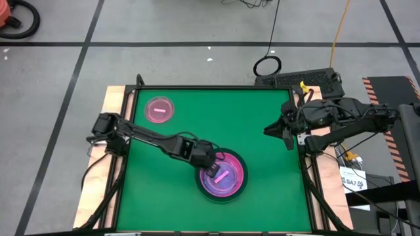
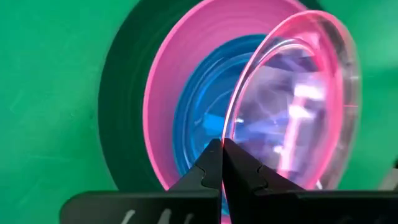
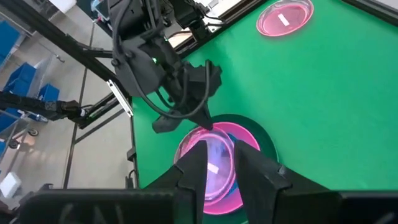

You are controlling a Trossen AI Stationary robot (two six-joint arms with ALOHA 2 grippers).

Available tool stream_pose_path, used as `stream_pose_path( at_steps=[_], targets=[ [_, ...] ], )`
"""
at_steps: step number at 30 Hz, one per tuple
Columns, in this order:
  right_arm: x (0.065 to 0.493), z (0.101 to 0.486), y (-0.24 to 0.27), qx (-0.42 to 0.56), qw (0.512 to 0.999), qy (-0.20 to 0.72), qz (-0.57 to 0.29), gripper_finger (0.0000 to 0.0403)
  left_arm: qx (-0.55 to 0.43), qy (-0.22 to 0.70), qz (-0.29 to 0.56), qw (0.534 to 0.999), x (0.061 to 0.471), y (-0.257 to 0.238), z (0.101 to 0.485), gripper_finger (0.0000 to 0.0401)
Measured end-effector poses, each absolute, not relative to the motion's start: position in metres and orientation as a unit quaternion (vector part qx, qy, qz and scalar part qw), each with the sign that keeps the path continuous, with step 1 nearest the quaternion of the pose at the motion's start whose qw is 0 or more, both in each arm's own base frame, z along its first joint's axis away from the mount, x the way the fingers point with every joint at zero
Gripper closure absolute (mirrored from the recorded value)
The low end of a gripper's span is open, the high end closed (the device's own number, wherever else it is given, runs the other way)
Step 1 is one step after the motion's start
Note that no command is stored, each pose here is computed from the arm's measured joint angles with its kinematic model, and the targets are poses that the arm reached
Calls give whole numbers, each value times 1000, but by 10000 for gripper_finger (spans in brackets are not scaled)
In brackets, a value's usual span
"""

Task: Stack plastic plates
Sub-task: Stack the right pink transparent plate on top of the blue transparent plate, then stack the pink transparent plate on top of the other pink transparent plate

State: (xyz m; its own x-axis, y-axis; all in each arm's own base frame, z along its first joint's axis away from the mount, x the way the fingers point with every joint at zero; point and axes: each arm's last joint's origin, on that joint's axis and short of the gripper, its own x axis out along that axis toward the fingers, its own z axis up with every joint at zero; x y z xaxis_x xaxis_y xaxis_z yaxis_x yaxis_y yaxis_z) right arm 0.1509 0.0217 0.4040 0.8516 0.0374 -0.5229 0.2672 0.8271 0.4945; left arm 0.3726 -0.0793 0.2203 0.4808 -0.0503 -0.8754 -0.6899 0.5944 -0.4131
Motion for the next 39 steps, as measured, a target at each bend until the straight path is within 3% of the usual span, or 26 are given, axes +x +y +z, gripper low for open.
stream_pose_path(
  at_steps=[21, 31, 39],
  targets=[
    [150, 403, 22, 282, 918, 270, -63, 330, -380, 482, 222, 757, 379, -79, 199, 389],
    [150, 403, 22, 281, 919, 270, -64, 330, -384, 485, 238, 749, 379, -73, 197, 324],
    [150, 403, 21, 282, 918, 270, -65, 330, -380, 501, 231, 743, 380, -60, 208, 315]
  ],
)
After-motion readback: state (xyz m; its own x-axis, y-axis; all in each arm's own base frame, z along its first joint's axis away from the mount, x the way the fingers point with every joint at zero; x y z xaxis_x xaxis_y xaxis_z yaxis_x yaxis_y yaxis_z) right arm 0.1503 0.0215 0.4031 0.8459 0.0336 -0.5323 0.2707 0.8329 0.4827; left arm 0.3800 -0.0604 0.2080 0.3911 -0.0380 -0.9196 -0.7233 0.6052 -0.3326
